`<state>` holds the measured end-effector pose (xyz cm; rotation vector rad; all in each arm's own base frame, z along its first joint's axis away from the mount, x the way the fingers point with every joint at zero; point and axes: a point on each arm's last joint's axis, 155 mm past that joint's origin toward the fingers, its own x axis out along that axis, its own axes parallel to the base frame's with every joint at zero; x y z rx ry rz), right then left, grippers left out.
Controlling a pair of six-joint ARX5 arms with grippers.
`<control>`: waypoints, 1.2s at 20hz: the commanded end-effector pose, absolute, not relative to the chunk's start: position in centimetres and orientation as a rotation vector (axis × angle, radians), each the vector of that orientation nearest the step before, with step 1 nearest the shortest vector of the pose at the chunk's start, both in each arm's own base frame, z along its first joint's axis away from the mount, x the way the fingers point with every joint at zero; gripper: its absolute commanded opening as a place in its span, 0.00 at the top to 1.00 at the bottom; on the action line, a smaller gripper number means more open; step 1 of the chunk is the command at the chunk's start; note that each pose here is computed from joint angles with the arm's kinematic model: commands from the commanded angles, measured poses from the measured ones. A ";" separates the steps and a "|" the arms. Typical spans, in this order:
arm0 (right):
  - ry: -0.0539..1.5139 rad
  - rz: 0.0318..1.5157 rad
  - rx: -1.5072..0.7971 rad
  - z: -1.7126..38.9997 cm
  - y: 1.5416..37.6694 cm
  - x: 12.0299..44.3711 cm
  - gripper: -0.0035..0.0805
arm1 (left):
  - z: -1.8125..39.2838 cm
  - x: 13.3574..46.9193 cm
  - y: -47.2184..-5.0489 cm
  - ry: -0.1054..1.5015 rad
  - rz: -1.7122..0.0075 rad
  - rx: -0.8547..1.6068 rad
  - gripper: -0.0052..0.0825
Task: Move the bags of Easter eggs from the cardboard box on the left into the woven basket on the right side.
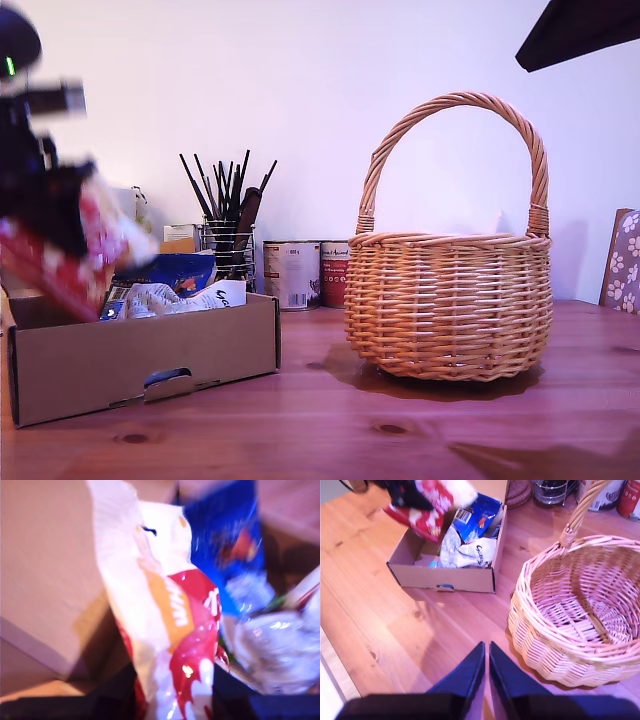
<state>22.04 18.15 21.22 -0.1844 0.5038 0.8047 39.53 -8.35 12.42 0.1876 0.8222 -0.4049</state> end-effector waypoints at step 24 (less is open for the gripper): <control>0.378 0.575 -0.127 24.3 11.7 18.5 0.97 | 25.0 33.5 -37.5 0.119 -1.026 0.135 0.76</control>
